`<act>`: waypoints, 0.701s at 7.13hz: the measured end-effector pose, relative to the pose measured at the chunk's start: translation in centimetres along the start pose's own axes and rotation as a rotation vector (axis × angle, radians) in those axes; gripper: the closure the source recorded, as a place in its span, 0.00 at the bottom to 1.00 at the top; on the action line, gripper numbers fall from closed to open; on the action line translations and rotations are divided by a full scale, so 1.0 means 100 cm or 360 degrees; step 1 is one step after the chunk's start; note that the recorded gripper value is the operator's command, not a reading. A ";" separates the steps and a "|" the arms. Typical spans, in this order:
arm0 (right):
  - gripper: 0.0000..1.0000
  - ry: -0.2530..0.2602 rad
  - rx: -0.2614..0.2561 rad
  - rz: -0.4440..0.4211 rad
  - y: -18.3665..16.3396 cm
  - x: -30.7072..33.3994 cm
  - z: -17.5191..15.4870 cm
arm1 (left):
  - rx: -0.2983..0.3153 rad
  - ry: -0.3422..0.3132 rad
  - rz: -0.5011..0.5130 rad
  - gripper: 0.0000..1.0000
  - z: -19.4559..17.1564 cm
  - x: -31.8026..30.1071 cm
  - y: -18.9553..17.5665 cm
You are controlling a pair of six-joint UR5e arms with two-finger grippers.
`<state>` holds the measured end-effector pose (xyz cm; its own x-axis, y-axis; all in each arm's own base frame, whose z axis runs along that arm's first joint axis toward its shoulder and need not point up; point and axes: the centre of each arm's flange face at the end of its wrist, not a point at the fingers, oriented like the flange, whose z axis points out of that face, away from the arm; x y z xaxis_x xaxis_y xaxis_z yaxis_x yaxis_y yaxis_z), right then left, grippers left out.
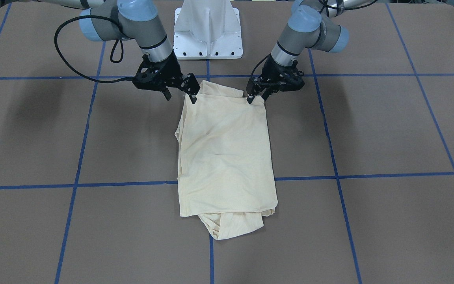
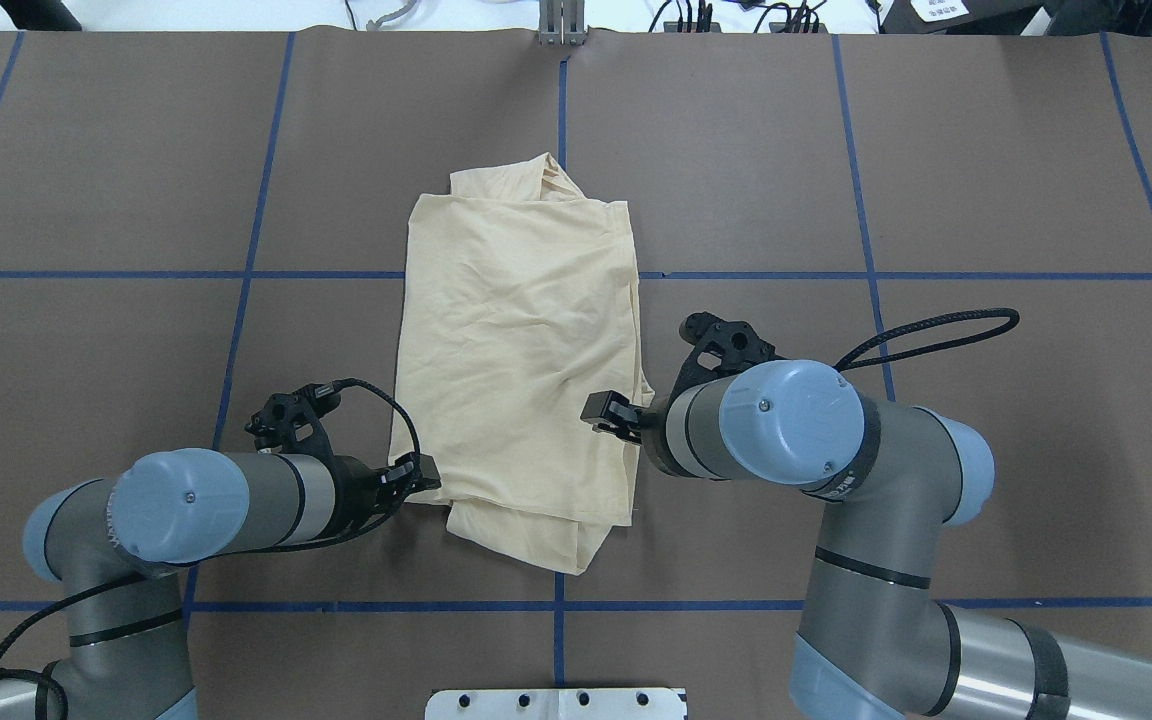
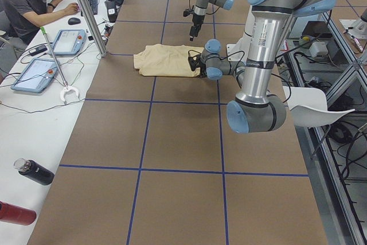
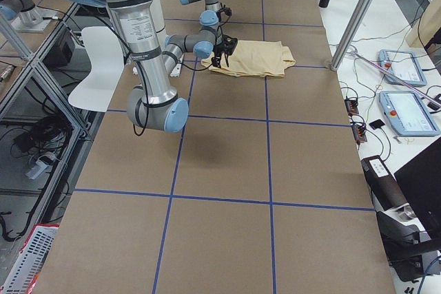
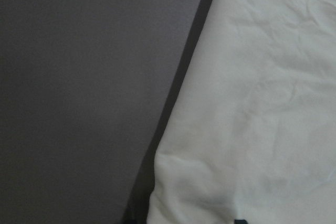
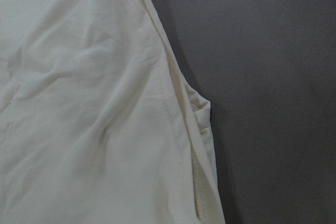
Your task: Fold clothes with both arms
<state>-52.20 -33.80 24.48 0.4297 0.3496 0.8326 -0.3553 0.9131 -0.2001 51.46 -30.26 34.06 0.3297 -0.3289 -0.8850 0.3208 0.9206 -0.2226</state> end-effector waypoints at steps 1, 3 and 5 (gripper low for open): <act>0.00 0.0000 0.0000 0.0001 0.000 0.000 0.000 | -0.0001 0.0000 0.0001 1.00 0.000 0.000 0.000; 0.00 -0.0004 -0.0002 0.0001 0.000 -0.001 -0.001 | -0.0001 -0.0004 0.0005 1.00 0.002 -0.001 0.000; 0.00 -0.0009 -0.0005 0.0034 0.002 -0.003 -0.002 | 0.0006 -0.0005 0.0004 1.00 0.002 -0.001 -0.002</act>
<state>-52.25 -33.64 24.14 0.4173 0.3682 0.8308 -0.3618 0.9060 -0.2197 51.53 -30.49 34.24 0.3335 -0.3272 -0.8841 0.3233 0.9207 -0.2187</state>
